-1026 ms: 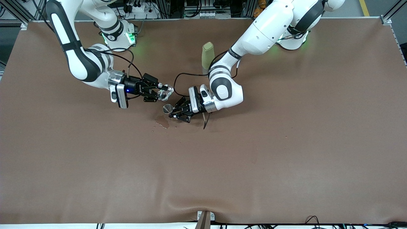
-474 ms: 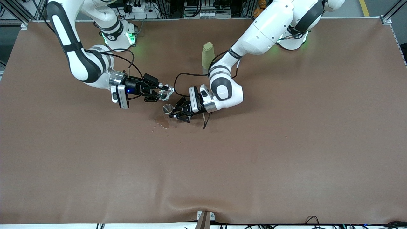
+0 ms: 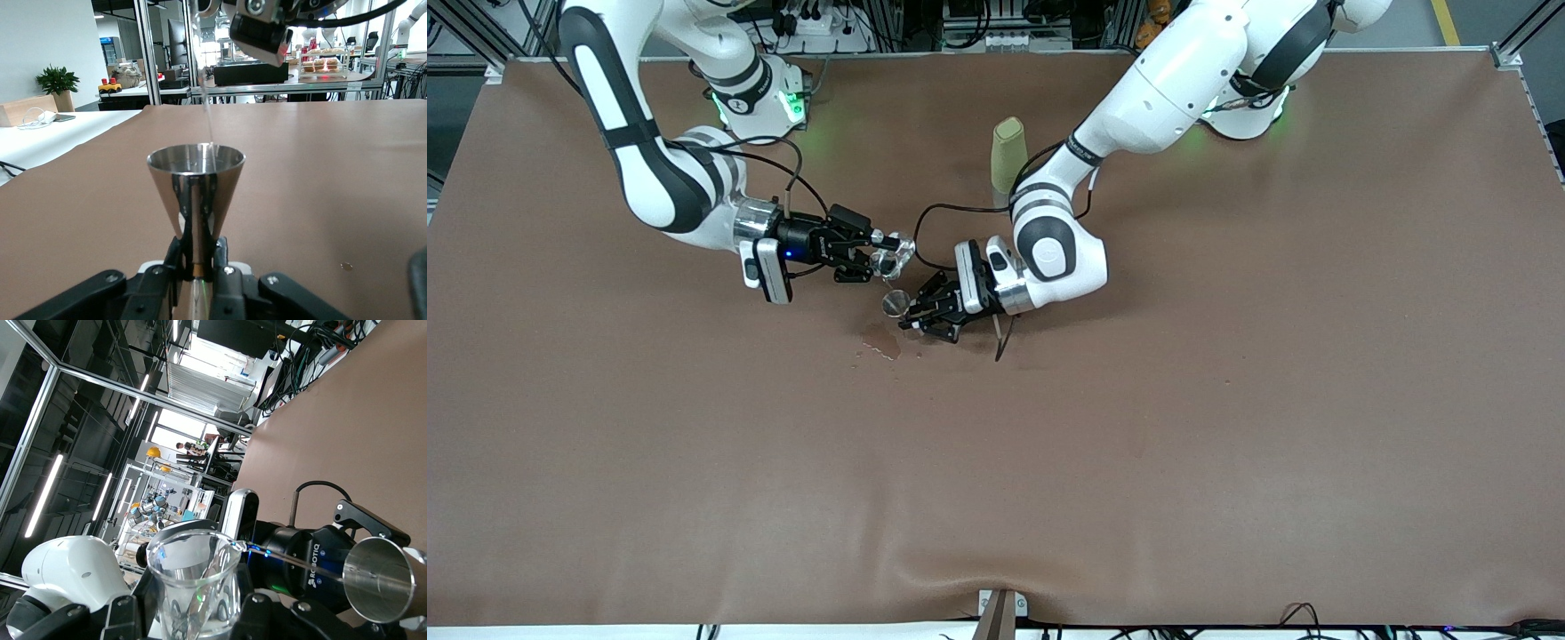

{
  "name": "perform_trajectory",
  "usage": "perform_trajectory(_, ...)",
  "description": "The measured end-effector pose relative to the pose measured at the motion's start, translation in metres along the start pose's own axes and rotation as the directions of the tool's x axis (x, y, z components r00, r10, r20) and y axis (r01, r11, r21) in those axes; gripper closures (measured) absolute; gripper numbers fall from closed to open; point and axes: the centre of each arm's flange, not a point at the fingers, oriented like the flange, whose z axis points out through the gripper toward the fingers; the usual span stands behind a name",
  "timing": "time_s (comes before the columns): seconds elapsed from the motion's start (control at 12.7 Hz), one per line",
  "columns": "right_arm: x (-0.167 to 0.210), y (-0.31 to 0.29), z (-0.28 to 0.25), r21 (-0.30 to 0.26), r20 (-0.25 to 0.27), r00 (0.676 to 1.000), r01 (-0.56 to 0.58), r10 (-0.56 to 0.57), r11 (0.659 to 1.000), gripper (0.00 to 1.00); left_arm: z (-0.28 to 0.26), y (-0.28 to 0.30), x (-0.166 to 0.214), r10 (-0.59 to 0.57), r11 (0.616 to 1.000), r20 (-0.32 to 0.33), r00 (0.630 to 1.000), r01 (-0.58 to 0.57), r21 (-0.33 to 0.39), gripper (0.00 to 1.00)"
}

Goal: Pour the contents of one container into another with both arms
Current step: 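Tilt the beaker with the right gripper, pouring liquid into the jigger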

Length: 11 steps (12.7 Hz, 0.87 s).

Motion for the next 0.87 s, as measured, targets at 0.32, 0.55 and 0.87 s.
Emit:
perform_trajectory(0.32,0.0015,0.0015,-0.0028,-0.003,-0.006,1.0,-0.007,0.007,1.0,0.5,0.0,0.0,0.0,0.0,1.0,0.0,1.0,0.0,0.0,0.8)
perform_trajectory(0.55,0.0011,0.0048,-0.0042,-0.007,-0.008,1.0,-0.014,0.014,1.0,0.5,0.0,0.0,0.0,0.0,1.0,0.0,1.0,0.0,0.0,0.8)
perform_trajectory(0.87,-0.0024,0.0092,-0.0025,0.006,-0.001,0.999,-0.047,0.047,0.999,0.5,0.0001,0.0001,0.0,0.0,1.0,0.0,1.0,0.0,0.0,0.8)
